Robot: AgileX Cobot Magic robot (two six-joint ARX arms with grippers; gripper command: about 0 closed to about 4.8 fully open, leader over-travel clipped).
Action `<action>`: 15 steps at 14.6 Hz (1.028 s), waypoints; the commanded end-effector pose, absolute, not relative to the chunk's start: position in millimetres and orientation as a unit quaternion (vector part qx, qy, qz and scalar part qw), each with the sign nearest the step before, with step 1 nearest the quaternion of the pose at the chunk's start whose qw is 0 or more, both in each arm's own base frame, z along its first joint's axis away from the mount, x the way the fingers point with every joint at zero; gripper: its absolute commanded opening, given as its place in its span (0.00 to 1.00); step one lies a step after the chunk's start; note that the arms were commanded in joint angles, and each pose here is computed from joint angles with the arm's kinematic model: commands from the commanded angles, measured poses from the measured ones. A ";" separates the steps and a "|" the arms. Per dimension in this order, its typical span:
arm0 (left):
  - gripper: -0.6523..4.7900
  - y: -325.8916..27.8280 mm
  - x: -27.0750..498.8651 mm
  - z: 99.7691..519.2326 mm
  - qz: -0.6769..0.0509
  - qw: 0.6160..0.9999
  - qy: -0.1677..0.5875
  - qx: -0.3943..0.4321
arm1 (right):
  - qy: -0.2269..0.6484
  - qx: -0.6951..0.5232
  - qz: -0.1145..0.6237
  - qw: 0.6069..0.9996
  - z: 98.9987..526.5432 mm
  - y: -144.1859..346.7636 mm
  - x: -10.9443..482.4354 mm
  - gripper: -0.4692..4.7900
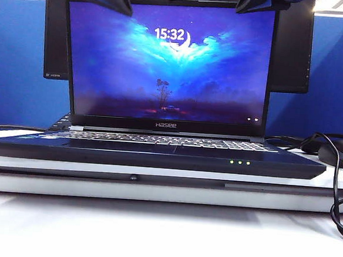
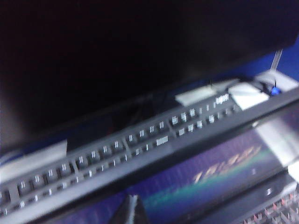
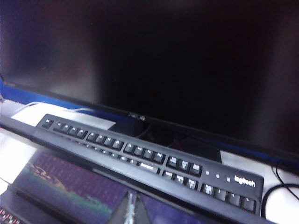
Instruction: Open the lid of the black laptop.
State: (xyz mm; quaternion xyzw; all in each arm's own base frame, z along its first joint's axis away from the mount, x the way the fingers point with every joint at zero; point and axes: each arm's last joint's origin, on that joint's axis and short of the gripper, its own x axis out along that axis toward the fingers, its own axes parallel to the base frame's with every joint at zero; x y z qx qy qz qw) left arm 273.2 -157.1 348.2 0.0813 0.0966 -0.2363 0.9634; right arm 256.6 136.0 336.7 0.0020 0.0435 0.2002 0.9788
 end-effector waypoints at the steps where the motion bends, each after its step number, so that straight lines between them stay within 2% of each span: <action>1: 0.11 -158.4 277.3 352.4 -0.230 0.968 0.069 0.076 | 0.005 0.008 0.192 0.981 346.2 136.0 259.8 0.09; 7: 0.11 -161.0 291.3 343.9 -0.219 0.971 0.059 0.072 | 0.003 0.006 0.178 0.984 341.8 129.3 269.8 0.09; 15: 0.11 -138.5 319.5 334.1 -0.188 0.980 0.045 0.054 | 0.008 -0.003 0.171 0.985 334.3 132.9 298.4 0.09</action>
